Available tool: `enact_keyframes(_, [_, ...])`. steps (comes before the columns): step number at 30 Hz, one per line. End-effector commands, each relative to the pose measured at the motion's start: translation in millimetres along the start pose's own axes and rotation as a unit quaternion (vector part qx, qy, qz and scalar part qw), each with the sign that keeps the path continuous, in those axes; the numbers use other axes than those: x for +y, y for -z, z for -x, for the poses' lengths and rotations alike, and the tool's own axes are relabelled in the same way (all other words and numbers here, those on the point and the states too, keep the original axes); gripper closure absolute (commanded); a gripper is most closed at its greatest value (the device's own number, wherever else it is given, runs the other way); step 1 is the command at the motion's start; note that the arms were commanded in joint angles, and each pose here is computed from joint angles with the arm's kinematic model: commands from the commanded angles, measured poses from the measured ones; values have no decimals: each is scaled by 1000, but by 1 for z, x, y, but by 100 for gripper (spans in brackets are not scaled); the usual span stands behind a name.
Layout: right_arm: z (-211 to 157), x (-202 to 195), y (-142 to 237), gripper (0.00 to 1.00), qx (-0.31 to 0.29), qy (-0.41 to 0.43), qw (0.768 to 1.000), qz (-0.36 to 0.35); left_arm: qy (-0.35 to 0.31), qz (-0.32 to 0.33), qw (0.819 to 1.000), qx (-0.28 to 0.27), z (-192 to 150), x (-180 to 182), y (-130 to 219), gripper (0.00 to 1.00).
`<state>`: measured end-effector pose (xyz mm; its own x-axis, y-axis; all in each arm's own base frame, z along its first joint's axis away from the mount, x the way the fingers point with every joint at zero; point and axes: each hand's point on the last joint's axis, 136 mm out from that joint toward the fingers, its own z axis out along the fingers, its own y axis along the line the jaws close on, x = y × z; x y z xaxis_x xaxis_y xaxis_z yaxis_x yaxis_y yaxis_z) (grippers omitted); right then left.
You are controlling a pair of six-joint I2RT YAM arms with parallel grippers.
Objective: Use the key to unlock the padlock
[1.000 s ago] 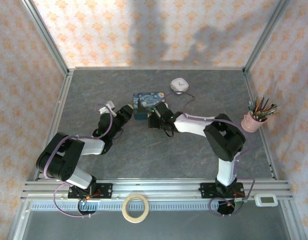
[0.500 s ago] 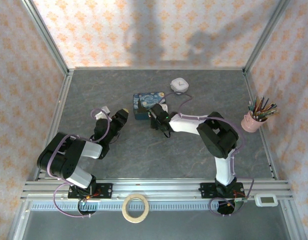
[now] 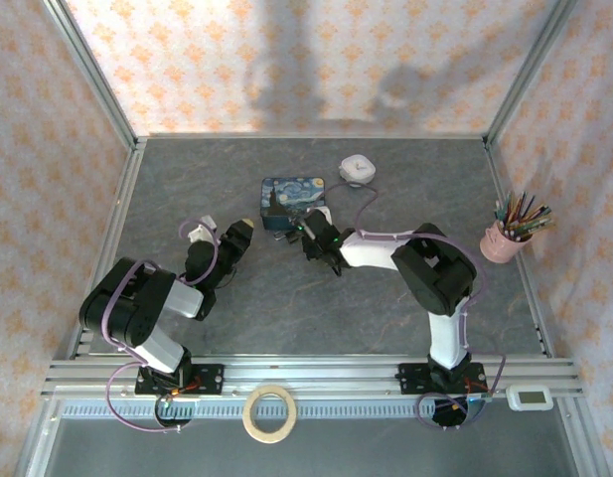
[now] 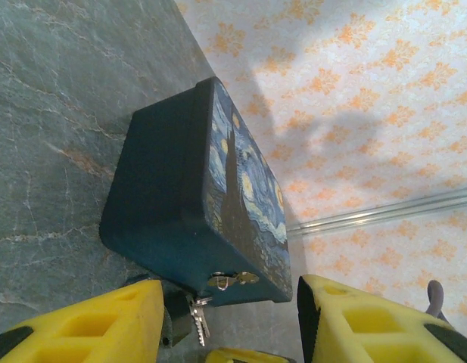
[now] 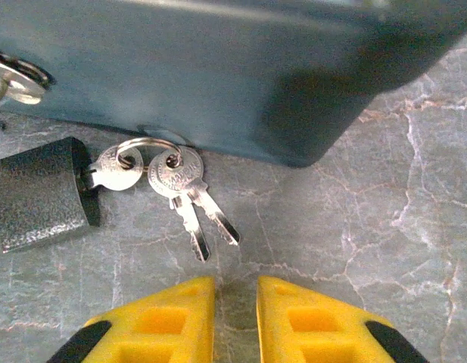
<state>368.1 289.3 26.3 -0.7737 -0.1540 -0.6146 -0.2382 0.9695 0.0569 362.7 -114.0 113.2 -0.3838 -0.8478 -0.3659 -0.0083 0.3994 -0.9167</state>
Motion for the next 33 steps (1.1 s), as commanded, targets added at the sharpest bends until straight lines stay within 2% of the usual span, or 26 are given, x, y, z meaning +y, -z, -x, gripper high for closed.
enact_keyframes(1, [24,-6,7,79,-35,9,999,0,8,-33,999,-7,5,-11,4,53])
enact_keyframes(5, [28,2,13,72,-32,-1,999,24,10,-28,1000,-8,6,-6,5,53])
enact_keyframes(9, [35,20,17,49,-22,-9,998,60,22,-22,999,-9,10,-1,4,53])
enact_keyframes(12, [40,29,16,43,-11,-28,997,73,38,-33,999,-13,16,-1,3,53])
enact_keyframes(16, [47,44,16,42,-12,-24,995,92,54,-51,997,-18,22,-5,4,53])
enact_keyframes(25, [45,63,-3,44,8,47,994,102,60,-55,997,-17,24,-5,4,53])
enact_keyframes(33, [35,55,-24,45,24,80,994,66,26,-22,999,-22,29,-4,4,53])
